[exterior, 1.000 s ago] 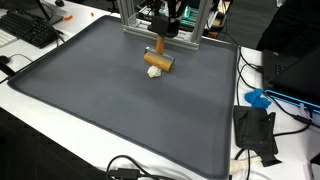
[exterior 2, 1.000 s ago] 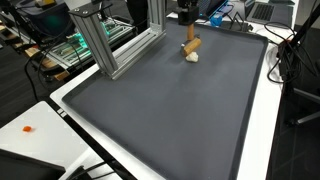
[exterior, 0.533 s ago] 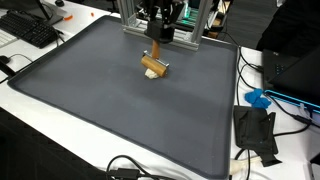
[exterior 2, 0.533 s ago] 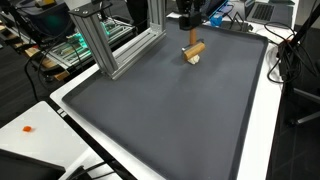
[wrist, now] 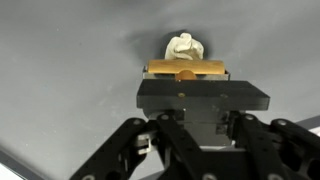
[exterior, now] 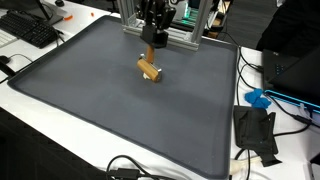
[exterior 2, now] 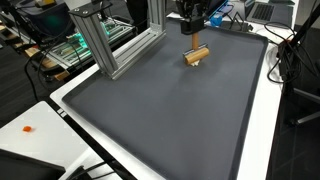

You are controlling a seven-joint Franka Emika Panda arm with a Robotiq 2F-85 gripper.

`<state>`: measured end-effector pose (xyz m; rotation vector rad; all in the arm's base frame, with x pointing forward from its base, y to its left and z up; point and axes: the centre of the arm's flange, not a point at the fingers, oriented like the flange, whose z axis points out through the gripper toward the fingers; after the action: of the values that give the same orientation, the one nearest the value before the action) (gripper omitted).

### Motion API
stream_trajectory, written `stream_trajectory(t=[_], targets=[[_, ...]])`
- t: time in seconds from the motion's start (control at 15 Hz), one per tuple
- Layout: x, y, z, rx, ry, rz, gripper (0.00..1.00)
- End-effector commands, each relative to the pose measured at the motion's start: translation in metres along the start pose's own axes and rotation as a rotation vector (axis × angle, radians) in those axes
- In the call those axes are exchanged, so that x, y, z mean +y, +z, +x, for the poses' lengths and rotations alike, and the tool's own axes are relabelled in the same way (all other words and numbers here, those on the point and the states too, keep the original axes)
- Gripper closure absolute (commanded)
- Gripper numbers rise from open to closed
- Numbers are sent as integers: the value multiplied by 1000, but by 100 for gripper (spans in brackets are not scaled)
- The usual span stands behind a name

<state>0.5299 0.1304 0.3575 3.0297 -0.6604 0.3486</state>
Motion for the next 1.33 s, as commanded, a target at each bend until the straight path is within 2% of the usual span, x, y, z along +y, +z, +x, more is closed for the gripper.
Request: stream_trajectory(t=[0.0, 0.67, 1.13, 1.27], targets=[[-6, 13, -2, -54, 17, 3, 78], [-10, 15, -16, -174, -84, -21, 78], [-15, 17, -30, -199, -157, -56, 78], [-17, 15, -30, -170, -163, -57, 78]])
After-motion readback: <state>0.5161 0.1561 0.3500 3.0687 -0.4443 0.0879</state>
